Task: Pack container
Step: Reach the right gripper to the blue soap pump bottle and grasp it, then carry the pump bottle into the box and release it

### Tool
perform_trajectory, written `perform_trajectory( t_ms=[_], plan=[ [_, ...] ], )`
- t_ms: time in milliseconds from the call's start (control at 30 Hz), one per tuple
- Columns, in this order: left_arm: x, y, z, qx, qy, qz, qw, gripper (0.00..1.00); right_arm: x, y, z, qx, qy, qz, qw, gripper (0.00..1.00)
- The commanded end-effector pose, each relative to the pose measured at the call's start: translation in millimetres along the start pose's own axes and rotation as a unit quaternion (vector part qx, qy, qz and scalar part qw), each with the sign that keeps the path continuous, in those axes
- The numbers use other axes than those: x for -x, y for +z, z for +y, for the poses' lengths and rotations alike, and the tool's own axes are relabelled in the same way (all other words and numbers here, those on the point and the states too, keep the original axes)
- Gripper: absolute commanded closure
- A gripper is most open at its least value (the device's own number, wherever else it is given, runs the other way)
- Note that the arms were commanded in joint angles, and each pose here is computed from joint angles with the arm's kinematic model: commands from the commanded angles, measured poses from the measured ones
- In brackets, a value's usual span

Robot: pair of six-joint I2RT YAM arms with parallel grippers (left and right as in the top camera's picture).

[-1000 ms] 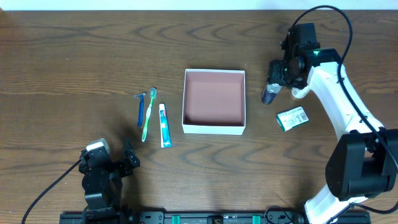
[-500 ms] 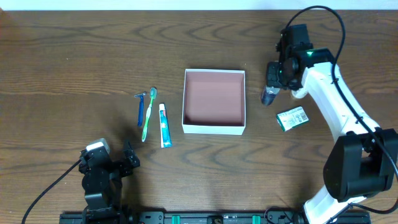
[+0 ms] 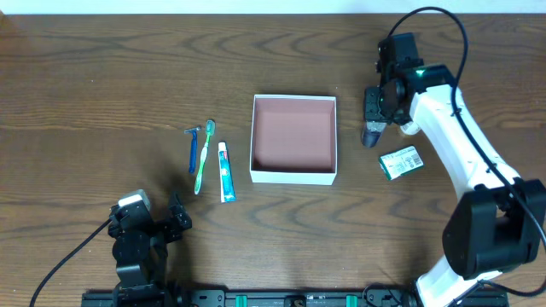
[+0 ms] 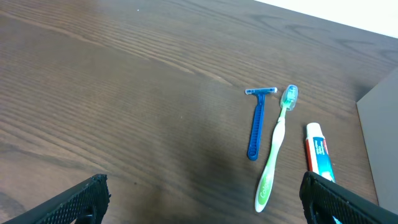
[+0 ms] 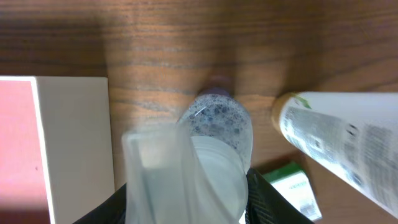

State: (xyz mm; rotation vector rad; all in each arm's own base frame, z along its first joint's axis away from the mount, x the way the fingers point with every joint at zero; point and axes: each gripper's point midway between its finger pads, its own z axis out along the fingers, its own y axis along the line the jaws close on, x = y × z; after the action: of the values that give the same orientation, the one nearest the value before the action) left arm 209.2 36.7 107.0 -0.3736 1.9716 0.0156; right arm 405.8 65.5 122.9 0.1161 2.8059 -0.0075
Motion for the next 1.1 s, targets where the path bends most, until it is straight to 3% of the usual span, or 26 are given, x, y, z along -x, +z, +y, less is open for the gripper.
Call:
perform_trajectory(
  t_ms=[0,267,467,767,1067],
  plan=[
    [-6,3,2,0.004,0.011,0.005,1.0,0.02,41,-83,6,0.021,0.008,-0.109,0.994,0.86],
    [-6,3,2,0.004,0.011,0.005,1.0,0.02,48,-176,53,0.1,-0.029,-0.189,0.976,0.88],
    [-6,3,2,0.004,0.011,0.005,1.0,0.02,29,-191,108,0.15,-0.038,-0.184,0.971,0.91],
    [-6,3,2,0.004,0.011,0.005,1.0,0.02,-15,-115,201,0.153,-0.11,-0.09,0.978,0.92],
    [-6,3,2,0.004,0.011,0.005,1.0,0.02,-24,-19,228,0.124,-0.122,-0.029,0.984,0.92]
  ],
)
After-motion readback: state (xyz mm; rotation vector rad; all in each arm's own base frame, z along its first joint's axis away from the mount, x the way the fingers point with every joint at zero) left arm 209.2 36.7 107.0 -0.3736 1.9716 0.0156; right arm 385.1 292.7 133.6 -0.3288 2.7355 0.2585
